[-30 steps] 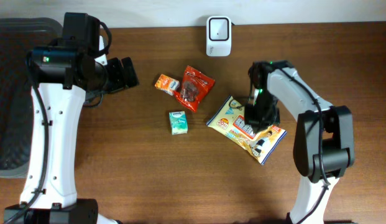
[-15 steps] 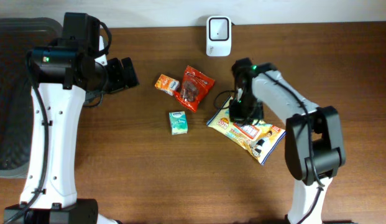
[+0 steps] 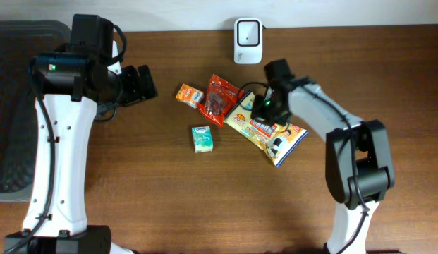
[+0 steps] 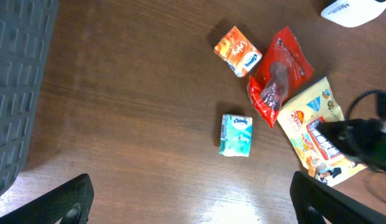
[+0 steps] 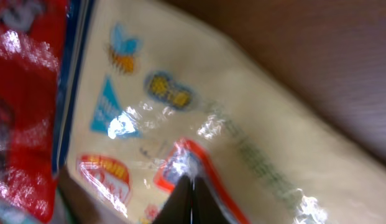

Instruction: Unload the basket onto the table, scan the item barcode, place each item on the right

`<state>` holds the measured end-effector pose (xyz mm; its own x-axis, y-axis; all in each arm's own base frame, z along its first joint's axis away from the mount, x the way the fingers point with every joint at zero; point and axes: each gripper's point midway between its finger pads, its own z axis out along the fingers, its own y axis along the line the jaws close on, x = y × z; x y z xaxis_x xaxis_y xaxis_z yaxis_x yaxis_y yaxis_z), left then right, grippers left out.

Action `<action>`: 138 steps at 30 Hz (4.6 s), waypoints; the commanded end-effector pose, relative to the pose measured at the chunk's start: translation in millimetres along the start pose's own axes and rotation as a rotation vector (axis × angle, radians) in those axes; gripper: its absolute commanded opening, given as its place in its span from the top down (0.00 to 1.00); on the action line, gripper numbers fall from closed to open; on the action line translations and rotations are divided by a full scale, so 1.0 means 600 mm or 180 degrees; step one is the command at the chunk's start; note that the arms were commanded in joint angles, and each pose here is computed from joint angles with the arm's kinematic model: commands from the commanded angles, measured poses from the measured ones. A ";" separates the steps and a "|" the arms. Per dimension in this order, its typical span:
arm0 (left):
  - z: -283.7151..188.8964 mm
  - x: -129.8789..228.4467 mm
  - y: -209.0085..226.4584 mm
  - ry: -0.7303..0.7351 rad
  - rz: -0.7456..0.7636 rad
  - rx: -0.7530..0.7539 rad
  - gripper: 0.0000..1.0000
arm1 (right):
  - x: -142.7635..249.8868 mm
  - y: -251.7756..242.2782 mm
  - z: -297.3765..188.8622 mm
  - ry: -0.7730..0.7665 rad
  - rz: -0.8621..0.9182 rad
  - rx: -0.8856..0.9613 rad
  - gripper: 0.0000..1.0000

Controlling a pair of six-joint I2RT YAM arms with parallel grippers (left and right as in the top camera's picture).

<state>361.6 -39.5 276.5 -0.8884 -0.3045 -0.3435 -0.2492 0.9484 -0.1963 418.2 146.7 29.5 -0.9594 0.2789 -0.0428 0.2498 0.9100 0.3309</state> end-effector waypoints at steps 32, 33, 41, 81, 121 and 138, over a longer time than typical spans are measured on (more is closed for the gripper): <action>0.002 0.000 -0.002 0.0016 -0.0034 0.0026 0.01 | 0.078 -0.038 -0.084 0.0829 -0.0403 0.0087 0.96; 0.002 0.000 -0.002 0.0016 -0.0034 0.0026 0.01 | 0.078 -0.025 -0.076 0.0789 -0.0473 0.0040 0.96; 0.002 0.000 -0.002 0.0016 -0.0035 0.0026 0.01 | 0.106 -0.061 -0.005 0.0606 -0.0414 0.0731 0.96; 0.002 0.000 -0.001 0.0012 -0.0034 0.0018 0.01 | 0.040 -0.094 -0.149 0.0481 -0.0233 0.1045 0.96; 0.032 0.045 -0.140 0.0235 0.0774 0.0952 0.00 | -0.090 -0.053 -0.219 -0.0520 -0.0237 0.0867 0.01; 0.288 0.191 -0.267 0.0983 0.1375 0.1156 0.09 | -0.090 -0.053 -0.219 -0.0521 -0.0237 0.0868 0.01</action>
<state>366.6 -226.4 143.5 -0.9535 0.1561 -0.2578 0.2466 0.8961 -0.3691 440.5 65.3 131.3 -0.9599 0.2200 -0.1738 0.2135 0.9754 0.0557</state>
